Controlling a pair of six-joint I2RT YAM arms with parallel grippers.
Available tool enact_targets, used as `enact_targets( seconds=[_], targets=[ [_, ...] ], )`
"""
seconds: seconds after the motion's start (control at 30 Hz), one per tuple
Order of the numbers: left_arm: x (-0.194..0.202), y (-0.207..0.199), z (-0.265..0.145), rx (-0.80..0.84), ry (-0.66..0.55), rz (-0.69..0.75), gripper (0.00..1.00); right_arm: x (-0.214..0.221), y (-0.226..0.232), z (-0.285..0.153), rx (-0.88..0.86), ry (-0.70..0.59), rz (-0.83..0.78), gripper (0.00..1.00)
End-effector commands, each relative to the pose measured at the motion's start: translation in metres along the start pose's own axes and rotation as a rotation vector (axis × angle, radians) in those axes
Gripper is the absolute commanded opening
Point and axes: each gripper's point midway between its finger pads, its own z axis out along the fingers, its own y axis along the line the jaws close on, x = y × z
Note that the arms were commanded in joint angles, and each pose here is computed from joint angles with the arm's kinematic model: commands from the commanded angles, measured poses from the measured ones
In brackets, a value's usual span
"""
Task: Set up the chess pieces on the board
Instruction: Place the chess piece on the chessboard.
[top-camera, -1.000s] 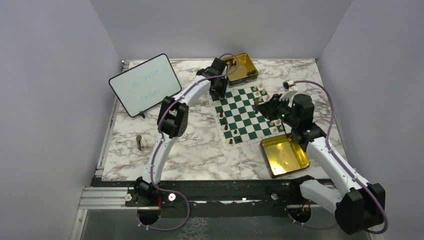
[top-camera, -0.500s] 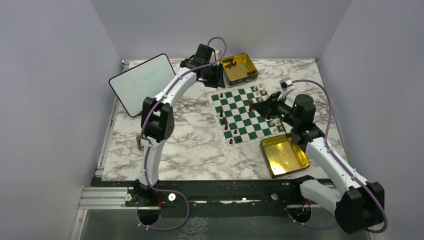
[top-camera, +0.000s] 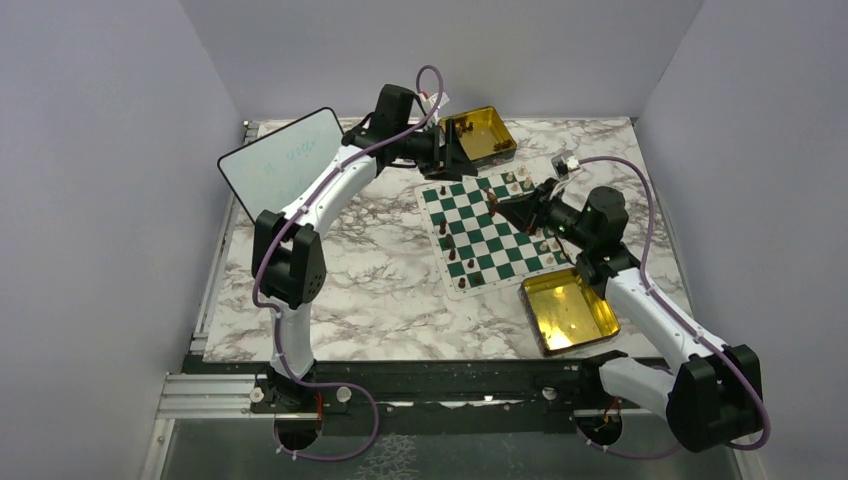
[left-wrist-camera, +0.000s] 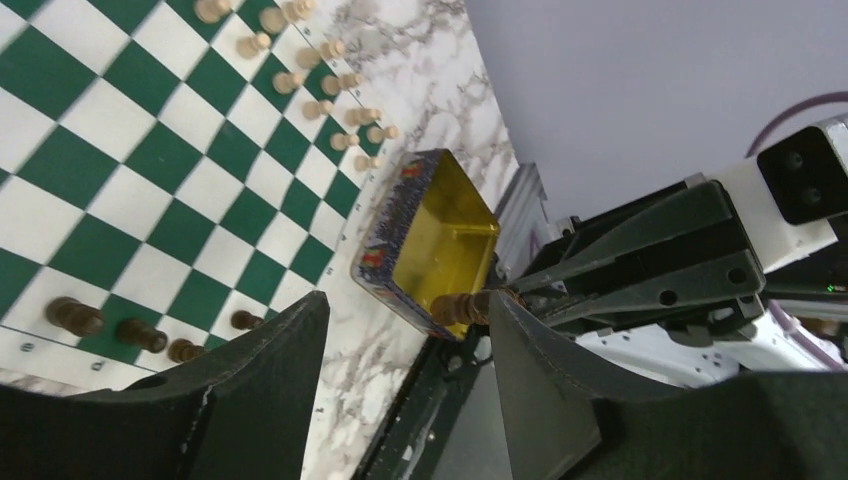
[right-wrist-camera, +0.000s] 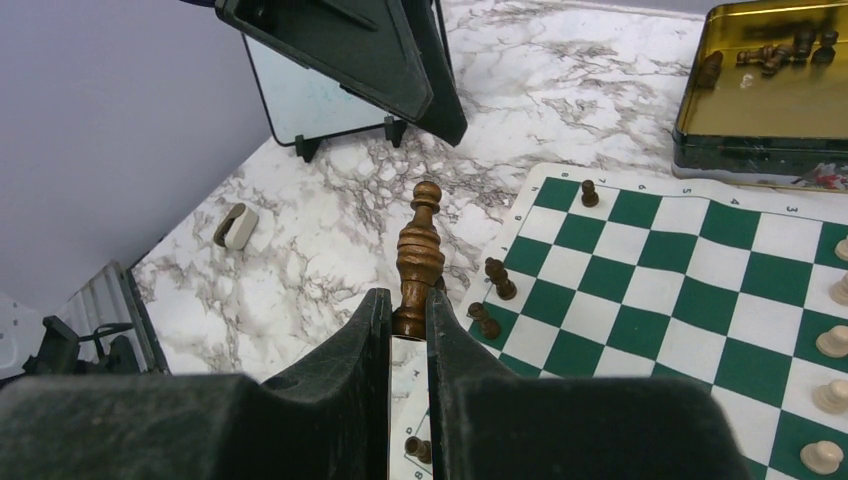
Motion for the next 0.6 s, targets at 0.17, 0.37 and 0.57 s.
enact_targets(
  seconds=[0.17, 0.37, 0.57],
  targets=[
    [0.021, -0.048, -0.002, 0.196, 0.054, -0.060, 0.60, -0.003, 0.010, 0.002, -0.080, -0.030, -0.038, 0.01],
    [0.028, -0.056, 0.005, 0.266, 0.068, -0.112, 0.55, -0.003, 0.009, 0.003, -0.084, -0.025, -0.036, 0.01],
    [0.030, -0.059, 0.005, 0.303, 0.065, -0.138, 0.48, -0.003, 0.009, 0.004, -0.081, -0.023, -0.034, 0.01]
  ],
)
